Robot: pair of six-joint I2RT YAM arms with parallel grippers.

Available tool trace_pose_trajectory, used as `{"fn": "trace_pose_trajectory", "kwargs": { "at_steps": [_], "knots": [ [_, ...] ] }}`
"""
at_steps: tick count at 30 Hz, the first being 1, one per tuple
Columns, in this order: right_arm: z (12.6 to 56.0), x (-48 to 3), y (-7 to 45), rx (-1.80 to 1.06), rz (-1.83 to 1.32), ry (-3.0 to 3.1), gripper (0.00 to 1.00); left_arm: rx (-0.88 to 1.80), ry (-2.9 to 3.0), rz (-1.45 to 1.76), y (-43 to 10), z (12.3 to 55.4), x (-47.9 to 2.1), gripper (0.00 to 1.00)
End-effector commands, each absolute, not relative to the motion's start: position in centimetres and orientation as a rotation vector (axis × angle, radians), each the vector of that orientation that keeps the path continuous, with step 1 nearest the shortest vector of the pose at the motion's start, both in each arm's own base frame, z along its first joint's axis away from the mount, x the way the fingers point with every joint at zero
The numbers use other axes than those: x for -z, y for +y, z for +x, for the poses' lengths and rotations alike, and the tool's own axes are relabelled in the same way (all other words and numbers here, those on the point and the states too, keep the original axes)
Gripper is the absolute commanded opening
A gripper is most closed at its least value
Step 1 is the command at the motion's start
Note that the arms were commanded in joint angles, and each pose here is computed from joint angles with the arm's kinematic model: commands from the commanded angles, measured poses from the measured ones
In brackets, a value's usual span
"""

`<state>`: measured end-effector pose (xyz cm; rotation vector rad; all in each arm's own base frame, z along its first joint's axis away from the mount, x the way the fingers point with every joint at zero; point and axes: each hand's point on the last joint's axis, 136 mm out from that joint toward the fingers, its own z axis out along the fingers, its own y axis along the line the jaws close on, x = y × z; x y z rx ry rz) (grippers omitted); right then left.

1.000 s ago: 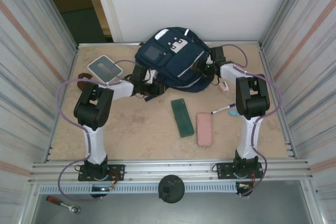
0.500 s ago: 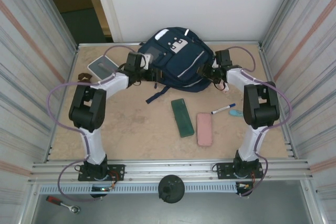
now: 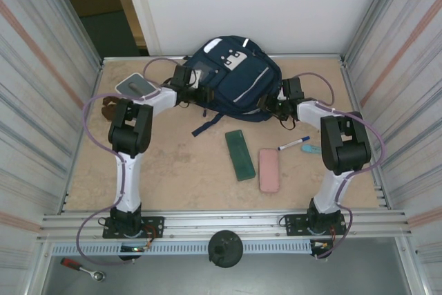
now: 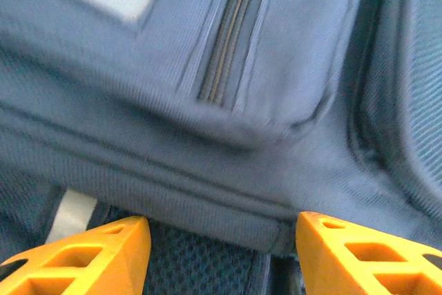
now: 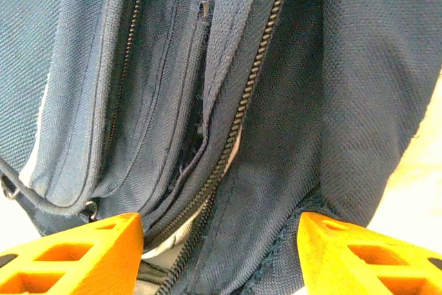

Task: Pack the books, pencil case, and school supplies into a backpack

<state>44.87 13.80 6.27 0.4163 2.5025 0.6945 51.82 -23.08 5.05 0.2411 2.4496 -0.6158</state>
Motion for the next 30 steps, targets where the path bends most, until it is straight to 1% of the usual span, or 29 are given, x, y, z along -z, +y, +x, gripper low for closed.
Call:
{"fn": "trace_pose_trajectory", "kwargs": {
  "at_steps": [1, 7, 8, 13, 17, 21, 23, 26, 30],
  "knots": [
    [45.3, -5.4, 14.2, -0.732, 0.457, 2.519, 0.60, 0.640, 2.603, 0.264, -23.3, 46.9, -2.0, 0.56],
    [47.0, -5.7, 13.9, -0.763, 0.467, 2.508, 0.60, 0.631, 2.700, 0.326, -24.0, 41.1, 1.0, 0.55],
    [47.3, -5.7, 13.8, -0.769, 0.467, 2.507, 0.60, 0.632, 2.688, 0.338, -24.1, 40.5, 0.3, 0.55],
    [49.9, -5.4, 14.3, -0.810, 0.443, 2.518, 0.59, 0.649, 2.675, 0.422, -25.7, 37.4, 0.2, 0.55],
    [52.5, -5.4, 15.5, -0.853, 0.405, 2.509, 0.58, 0.706, 2.593, 0.561, -28.5, 36.7, -1.5, 0.55],
    [55.4, -5.8, 16.3, -0.882, 0.363, 2.504, 0.58, 0.744, 2.459, 0.825, -32.6, 36.0, -4.6, 0.55],
    [56.4, -6.5, 16.2, -0.869, 0.344, 2.507, 0.58, 0.695, 2.383, 0.973, -34.1, 35.5, -6.2, 0.56],
    [56.7, -8.1, 15.5, -0.828, 0.313, 2.503, 0.58, 0.577, 2.280, 1.111, -34.3, 35.5, -8.1, 0.56],
    [55.2, -9.9, 14.3, -0.757, 0.272, 2.502, 0.58, 0.396, 2.168, 1.188, -32.0, 36.7, -9.7, 0.56]
  ]
}}
